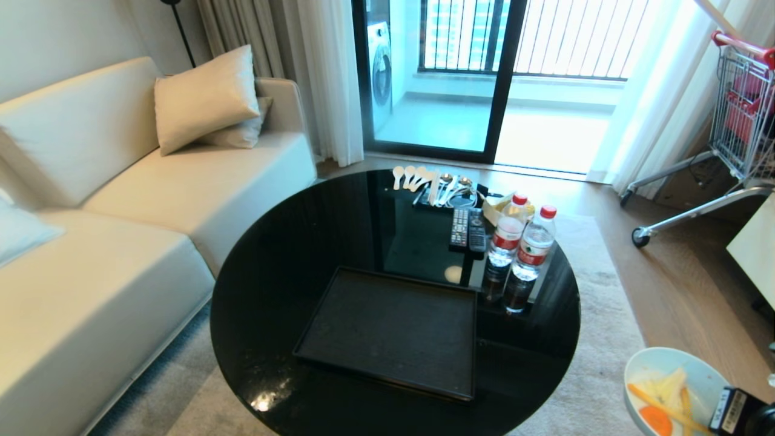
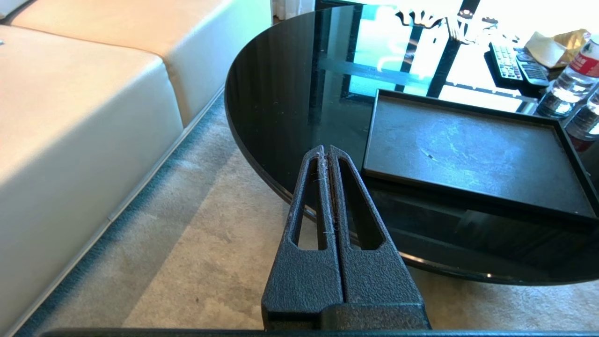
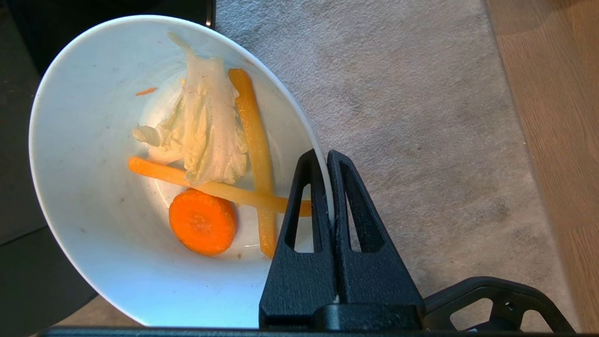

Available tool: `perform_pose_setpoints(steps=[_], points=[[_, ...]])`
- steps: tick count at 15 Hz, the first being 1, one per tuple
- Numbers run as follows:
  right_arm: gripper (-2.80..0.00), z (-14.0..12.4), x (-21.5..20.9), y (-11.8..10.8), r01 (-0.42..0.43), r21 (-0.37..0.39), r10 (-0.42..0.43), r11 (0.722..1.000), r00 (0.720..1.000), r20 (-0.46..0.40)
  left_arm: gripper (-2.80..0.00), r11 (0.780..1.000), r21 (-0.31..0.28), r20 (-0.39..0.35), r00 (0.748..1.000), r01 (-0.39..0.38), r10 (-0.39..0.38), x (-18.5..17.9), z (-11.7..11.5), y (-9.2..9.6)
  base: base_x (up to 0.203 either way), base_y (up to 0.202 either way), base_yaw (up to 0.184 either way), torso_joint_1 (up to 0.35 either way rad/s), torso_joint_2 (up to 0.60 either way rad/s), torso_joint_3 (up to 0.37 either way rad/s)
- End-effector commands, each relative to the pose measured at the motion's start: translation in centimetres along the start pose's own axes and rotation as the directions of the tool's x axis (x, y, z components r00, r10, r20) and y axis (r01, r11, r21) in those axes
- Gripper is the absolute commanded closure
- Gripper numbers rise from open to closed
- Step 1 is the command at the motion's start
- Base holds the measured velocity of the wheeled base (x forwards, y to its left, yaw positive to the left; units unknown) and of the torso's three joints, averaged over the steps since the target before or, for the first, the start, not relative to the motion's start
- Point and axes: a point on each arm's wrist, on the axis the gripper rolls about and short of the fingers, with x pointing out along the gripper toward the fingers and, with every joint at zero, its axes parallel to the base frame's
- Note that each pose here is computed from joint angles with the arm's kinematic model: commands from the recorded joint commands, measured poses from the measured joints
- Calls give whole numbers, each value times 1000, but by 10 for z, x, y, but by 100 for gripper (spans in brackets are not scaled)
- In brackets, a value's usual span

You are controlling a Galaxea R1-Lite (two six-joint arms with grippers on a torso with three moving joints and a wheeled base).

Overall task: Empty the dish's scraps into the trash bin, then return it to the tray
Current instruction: Move the bowl over the trash can

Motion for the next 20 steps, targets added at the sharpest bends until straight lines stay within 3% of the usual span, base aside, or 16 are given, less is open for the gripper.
perform_pose_setpoints(steps=[1, 6, 17, 20], points=[[0, -2, 1, -1, 8, 1, -8, 1000, 1000, -5, 0, 1000, -1, 1, 1000, 0, 0, 0, 0, 0, 0, 0, 0, 0, 0, 0], [0, -3, 2, -2, 11, -1, -11, 1000, 1000, -11, 0, 1000, -1, 1, 1000, 0, 0, 0, 0, 0, 0, 0, 0, 0, 0, 0], [0, -6, 2, -4, 4, -6, -4, 1000, 1000, -30, 0, 1000, -1, 1, 1000, 0, 0, 0, 0, 0, -181, 0, 0, 1, 3, 2], [0, -7, 3, -5, 9, -10, -9, 1000, 999, -34, 0, 1000, -1, 1, 1000, 0, 0, 0, 0, 0, -40, 0, 1, -4, -1, 2]])
